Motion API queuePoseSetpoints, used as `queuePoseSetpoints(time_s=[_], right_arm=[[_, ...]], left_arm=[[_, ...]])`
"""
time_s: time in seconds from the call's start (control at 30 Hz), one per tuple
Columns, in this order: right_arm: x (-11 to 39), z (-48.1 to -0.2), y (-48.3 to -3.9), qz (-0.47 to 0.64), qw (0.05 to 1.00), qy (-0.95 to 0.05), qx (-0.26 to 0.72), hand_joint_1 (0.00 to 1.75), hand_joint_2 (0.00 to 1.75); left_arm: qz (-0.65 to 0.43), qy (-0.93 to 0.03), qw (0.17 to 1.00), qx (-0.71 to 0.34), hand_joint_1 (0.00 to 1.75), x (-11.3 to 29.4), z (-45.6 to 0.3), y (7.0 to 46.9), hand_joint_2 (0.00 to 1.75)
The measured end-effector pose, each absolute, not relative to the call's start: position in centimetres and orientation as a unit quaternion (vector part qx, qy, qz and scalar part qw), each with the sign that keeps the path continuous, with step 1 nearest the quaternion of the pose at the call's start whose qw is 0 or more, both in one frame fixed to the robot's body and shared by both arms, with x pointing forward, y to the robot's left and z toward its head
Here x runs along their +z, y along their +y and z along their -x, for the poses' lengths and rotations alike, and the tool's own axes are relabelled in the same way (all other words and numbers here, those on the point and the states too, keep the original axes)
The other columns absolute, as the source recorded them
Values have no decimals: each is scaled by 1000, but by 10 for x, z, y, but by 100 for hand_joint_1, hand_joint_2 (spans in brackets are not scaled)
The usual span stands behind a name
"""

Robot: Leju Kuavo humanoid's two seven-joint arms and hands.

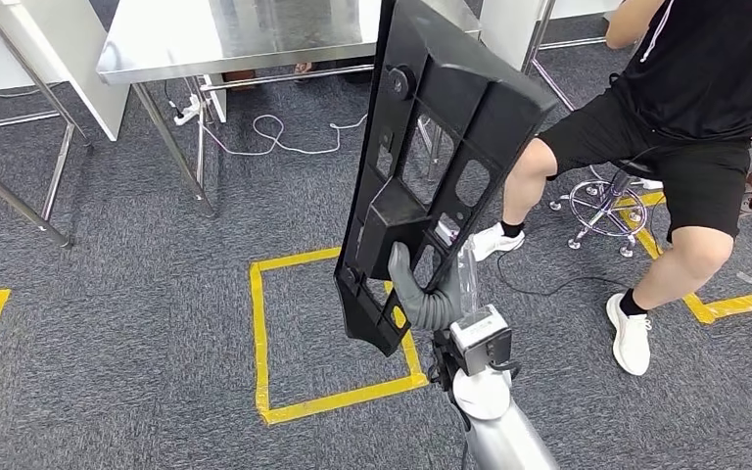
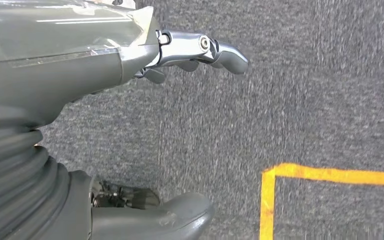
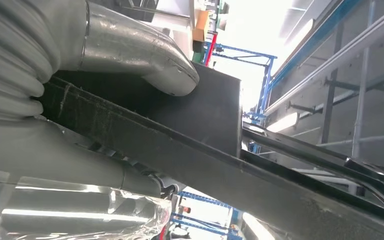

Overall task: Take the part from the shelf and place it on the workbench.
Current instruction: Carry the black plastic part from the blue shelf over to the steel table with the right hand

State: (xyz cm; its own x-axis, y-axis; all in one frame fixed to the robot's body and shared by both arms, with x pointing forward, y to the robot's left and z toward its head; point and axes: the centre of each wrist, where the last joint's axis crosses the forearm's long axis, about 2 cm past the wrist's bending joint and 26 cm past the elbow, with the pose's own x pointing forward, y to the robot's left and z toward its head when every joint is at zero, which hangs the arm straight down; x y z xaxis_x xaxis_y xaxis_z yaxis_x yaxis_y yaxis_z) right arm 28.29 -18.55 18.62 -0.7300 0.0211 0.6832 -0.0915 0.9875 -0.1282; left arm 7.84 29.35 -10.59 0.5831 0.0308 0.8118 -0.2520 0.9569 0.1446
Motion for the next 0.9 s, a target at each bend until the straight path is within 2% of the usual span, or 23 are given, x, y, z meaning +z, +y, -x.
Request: queuePoseSetpoints(time_s=[0.37, 0.57, 0.9], right_arm=[[186, -282, -185, -20, 367, -927, 76, 175, 175], [188, -282, -181, -58, 376, -922, 72, 175, 175], [184, -284, -183, -75, 394, -912, 91, 175, 175]], left_arm=[[-124, -448, 882, 80, 0, -106, -77, 294, 175], [-117, -448, 883, 79, 0, -106, -77, 297, 175], [0, -422, 900, 104, 0, -106, -77, 303, 175]])
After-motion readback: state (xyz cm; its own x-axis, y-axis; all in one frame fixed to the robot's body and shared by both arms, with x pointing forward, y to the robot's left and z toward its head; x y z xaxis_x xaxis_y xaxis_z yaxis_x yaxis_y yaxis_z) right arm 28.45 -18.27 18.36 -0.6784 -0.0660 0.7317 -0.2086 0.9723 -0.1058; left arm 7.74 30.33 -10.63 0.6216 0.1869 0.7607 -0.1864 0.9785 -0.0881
